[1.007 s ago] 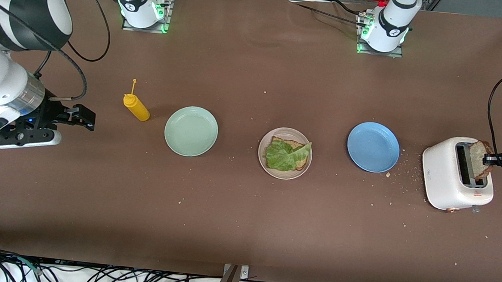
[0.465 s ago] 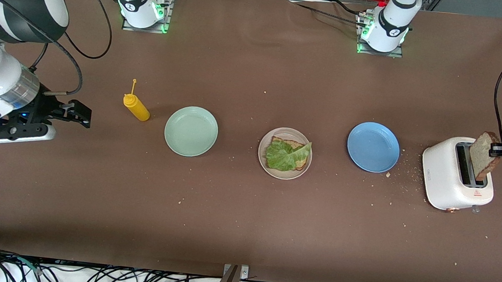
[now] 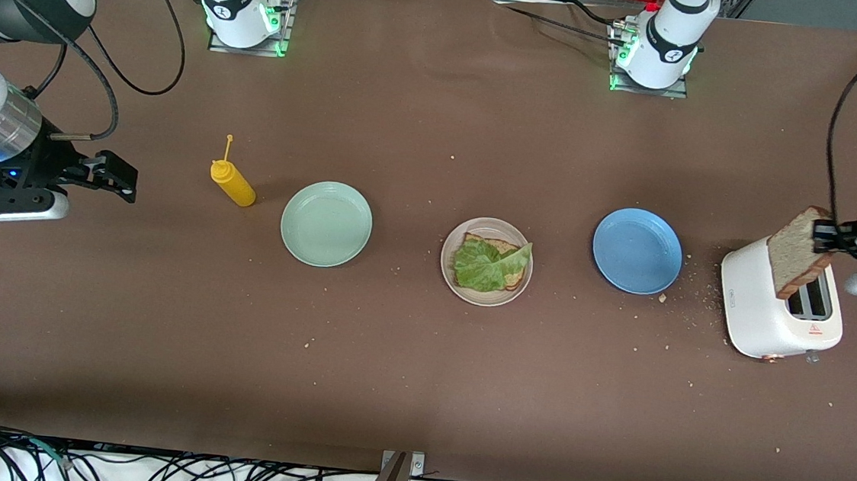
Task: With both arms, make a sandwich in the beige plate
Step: 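Grasp the toast slice in the toaster with the left gripper, then lift the toast out and carry it over the beige plate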
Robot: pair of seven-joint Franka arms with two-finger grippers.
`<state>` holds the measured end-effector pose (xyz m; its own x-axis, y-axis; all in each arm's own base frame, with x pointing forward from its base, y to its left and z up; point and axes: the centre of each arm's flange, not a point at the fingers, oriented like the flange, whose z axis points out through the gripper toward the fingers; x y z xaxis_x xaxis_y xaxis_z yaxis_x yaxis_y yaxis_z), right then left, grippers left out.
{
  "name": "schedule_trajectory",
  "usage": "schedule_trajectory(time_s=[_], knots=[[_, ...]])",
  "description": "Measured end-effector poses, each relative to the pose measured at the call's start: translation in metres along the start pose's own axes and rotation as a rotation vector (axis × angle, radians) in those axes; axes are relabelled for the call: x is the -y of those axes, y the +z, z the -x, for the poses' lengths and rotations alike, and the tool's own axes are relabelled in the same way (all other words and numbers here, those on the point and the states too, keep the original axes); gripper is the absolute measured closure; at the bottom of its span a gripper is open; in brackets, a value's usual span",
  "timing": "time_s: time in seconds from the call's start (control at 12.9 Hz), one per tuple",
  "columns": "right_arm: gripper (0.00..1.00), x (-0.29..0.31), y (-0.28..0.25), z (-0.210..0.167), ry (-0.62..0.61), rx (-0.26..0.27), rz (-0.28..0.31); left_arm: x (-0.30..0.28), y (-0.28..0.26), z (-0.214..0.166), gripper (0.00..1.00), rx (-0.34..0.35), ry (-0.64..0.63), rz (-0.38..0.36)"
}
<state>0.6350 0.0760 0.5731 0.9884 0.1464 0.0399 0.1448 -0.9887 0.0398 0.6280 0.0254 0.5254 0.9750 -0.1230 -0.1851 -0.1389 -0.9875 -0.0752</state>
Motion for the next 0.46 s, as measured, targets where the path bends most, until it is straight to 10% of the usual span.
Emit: schedule_trajectory(time_s=[0.46], knots=[[0.00, 0.007, 0.017, 0.001, -0.013, 0.057, -0.005, -0.161, 0.013, -0.028, 0.92, 0.014, -0.064, 0.286]])
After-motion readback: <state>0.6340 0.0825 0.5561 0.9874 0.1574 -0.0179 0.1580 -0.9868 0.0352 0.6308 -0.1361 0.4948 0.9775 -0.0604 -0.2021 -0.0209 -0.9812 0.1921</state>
